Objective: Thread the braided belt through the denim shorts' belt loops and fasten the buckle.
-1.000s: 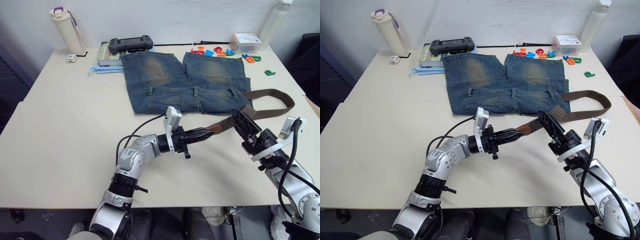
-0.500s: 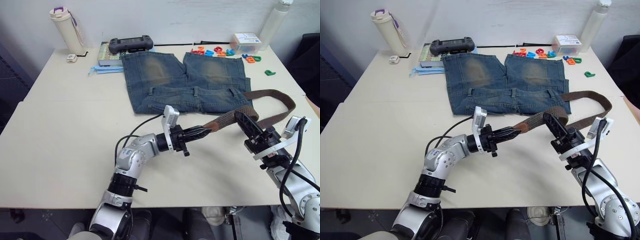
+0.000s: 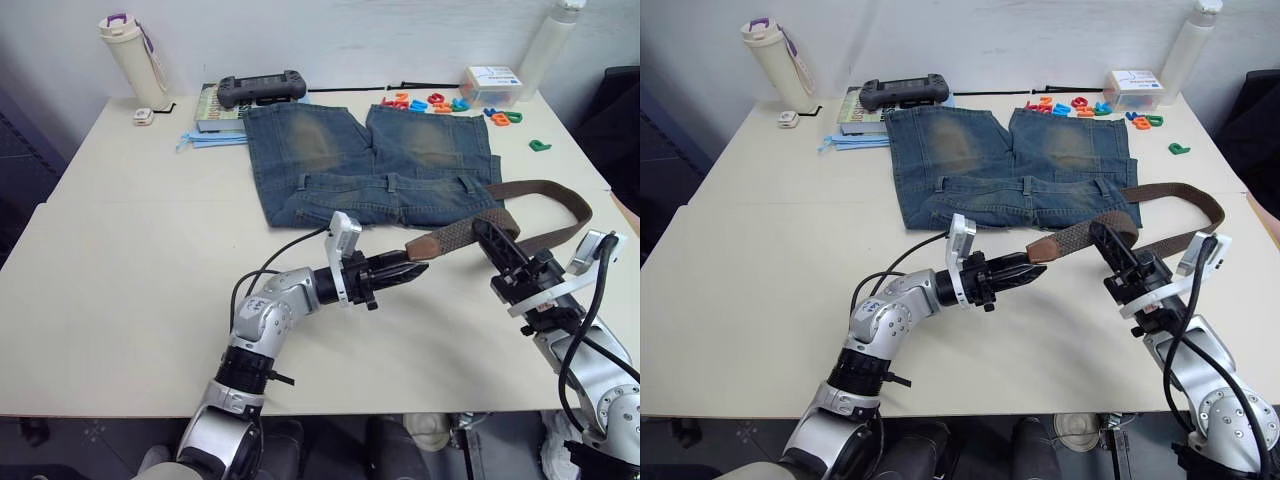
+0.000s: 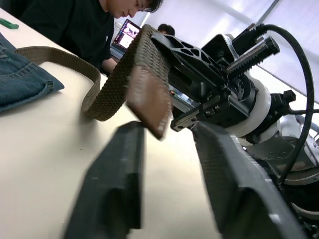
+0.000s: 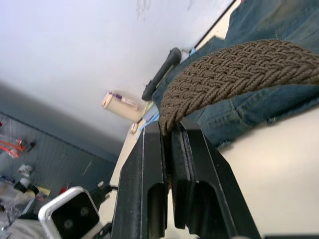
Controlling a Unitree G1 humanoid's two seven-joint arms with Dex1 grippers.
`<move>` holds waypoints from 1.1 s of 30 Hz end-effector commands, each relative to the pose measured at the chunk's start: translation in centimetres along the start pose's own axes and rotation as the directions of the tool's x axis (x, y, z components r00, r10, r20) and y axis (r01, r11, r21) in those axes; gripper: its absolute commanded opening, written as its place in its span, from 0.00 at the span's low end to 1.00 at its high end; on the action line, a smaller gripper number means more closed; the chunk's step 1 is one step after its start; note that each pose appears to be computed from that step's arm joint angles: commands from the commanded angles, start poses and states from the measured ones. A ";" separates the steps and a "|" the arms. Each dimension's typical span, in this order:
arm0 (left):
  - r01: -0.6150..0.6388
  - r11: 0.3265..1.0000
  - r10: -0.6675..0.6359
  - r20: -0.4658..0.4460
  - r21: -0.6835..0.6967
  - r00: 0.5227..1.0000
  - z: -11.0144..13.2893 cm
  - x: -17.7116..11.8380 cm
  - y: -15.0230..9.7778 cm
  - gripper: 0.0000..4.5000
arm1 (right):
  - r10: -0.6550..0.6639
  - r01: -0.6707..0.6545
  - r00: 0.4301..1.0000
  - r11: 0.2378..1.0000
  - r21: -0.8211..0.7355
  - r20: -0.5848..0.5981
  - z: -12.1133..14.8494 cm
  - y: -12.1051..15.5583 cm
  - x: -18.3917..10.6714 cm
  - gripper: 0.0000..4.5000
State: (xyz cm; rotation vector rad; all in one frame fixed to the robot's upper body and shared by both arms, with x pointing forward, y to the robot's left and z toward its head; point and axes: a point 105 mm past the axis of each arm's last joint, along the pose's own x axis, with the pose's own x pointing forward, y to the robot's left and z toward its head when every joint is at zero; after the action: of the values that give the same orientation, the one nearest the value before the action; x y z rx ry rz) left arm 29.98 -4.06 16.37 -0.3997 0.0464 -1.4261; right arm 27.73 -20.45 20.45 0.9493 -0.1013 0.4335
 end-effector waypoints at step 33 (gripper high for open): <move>-0.057 0.086 0.779 -0.032 0.995 0.626 1.7 -1.9 15.2 0.99 | -0.135 0.144 0.950 0.990 -0.012 0.280 2.4 1.1 -1.9 0.00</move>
State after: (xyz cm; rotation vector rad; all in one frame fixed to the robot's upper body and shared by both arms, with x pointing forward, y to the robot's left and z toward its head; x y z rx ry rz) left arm 43.73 -2.33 14.07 1.1039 -0.3025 -0.6467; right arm 26.57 -22.39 20.91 0.9913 -0.2351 0.1594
